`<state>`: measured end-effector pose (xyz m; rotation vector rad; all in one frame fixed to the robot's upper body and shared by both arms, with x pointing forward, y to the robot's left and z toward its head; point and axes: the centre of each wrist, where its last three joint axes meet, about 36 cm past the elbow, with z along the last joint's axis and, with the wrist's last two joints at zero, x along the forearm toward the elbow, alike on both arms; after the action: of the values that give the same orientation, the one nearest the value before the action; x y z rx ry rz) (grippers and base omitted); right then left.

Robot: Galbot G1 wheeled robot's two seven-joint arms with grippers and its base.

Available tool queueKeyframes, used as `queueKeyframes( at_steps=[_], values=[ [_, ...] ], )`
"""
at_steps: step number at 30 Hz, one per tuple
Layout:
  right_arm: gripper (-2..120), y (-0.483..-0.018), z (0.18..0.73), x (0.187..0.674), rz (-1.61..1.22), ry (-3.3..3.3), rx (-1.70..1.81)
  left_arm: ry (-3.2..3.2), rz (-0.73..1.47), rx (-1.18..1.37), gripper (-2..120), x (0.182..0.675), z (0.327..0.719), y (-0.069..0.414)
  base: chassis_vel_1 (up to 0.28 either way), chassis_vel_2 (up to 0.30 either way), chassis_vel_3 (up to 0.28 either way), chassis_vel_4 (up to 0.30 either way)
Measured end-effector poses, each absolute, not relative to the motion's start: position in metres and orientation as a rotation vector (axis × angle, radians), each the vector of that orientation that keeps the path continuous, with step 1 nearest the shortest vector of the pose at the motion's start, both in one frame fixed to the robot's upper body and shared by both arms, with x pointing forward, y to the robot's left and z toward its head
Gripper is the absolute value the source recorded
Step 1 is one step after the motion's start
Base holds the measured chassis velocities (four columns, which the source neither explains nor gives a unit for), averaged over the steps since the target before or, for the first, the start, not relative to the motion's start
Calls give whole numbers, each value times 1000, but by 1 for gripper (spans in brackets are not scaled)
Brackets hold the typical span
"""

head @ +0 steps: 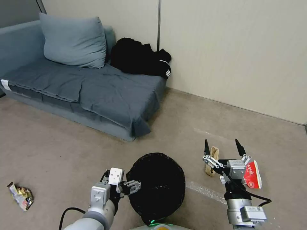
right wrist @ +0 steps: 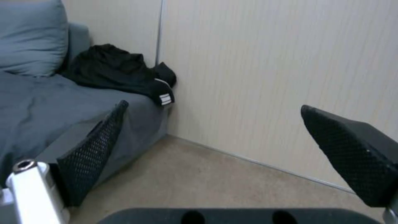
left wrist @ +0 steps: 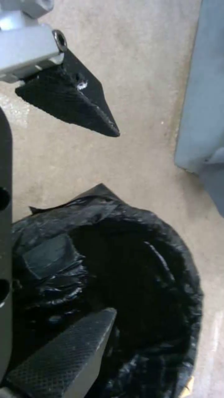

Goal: Pick up the trash bin, then pick up the garbage from the floor and place it into the trash bin.

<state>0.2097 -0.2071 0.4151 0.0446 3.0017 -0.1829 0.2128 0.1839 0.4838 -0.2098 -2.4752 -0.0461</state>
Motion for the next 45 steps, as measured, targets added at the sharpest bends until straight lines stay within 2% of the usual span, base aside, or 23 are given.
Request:
queueKeyframes(
  at_steps=[11,21,33,37,39,41,43,45],
  values=[
    [100,-207,415,209,-184,3000,47,-2444,-60,-208,100,211,473,181,0,0,0,0],
    [100,-209,414,207,-189,2997,55,-2411,-69,-148,100,225,446,182,0,0,0,0],
    [100,-207,410,204,-220,3002,44,-2364,-9,-130,93,247,409,178,0,0,0,0],
    [100,-207,411,203,-217,3004,46,-2346,16,-138,75,249,401,174,0,0,0,0],
    [100,-207,411,203,-217,3005,46,-2345,17,-139,74,249,400,173,0,0,0,0],
    [100,-207,410,203,-216,3007,44,-2337,20,-146,60,248,398,170,0,0,0,0],
    [100,-207,411,203,-215,3009,44,-2335,20,-147,57,247,398,169,0,0,0,0],
    [100,-207,412,204,-221,3009,44,-2329,19,-154,47,244,397,166,0,0,0,0]
  ],
)
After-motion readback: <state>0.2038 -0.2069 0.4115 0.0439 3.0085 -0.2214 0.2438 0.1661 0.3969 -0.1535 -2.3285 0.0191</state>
